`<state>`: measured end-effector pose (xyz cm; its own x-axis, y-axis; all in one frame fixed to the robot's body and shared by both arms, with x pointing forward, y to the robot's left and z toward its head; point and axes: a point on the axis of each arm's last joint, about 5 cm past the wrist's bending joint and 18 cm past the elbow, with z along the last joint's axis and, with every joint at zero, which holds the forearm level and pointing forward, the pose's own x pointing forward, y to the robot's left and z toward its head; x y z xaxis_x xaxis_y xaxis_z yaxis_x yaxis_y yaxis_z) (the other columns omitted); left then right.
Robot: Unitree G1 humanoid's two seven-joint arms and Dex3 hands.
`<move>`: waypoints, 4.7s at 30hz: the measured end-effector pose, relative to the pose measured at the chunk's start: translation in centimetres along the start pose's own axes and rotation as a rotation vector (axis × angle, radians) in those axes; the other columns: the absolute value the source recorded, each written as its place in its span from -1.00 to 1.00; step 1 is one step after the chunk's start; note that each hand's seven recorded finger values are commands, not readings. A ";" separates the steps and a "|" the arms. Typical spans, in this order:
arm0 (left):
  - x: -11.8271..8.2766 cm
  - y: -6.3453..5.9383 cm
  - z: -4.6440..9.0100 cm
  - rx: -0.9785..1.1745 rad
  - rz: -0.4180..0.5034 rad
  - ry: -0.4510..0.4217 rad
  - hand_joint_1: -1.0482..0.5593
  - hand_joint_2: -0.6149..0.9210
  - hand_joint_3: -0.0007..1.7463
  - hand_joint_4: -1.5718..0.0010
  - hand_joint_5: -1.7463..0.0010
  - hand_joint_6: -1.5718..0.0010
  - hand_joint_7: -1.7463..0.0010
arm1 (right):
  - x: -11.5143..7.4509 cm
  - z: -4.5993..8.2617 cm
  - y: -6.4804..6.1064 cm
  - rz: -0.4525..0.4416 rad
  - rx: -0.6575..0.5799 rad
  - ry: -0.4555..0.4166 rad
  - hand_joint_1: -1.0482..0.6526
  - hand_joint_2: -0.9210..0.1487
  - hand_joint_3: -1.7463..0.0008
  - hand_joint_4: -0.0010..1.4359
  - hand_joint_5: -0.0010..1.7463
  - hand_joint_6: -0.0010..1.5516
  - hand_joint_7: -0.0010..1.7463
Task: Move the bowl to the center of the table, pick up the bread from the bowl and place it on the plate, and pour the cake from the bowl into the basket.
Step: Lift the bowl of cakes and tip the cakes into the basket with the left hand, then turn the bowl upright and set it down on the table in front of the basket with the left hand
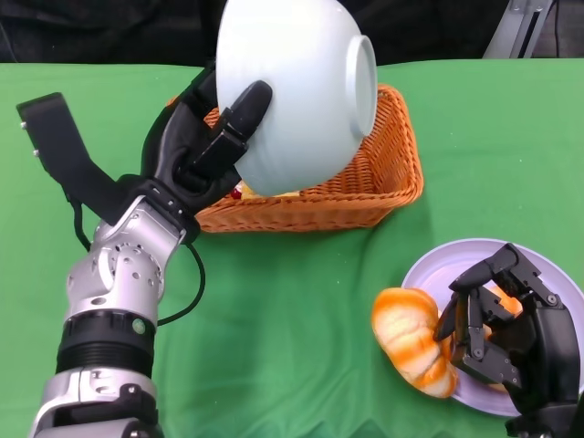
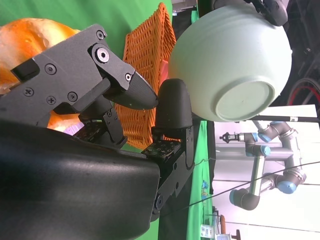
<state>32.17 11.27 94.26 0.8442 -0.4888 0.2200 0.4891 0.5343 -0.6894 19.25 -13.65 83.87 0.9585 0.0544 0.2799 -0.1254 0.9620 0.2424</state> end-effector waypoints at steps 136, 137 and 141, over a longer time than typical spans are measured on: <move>-9.3 4.1 1.8 1.765 -0.194 -0.589 0.10 1.00 -0.41 0.26 -1.00 0.31 -0.71 | 0.4 -0.4 0.2 -0.005 0.001 0.025 0.03 -0.29 -0.40 0.14 1.00 -0.28 0.95; -9.5 4.3 1.7 1.784 -0.194 -0.587 0.11 1.00 -0.40 0.26 -1.00 0.30 -0.72 | 0.4 -0.4 0.2 -0.005 0.001 0.025 0.03 -0.29 -0.40 0.13 1.00 -0.29 0.95; -10.9 5.3 0.6 1.832 -0.196 -0.591 0.13 1.00 -0.43 0.26 -1.00 0.29 -0.71 | 0.5 -0.4 0.2 -0.010 0.004 0.034 0.04 -0.29 -0.39 0.12 1.00 -0.28 0.95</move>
<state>25.63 19.83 88.62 0.5213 -0.5732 0.6322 -0.1600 0.6620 0.7322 19.80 -13.37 83.71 0.9678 0.0535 0.2460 -0.1164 0.9615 0.2490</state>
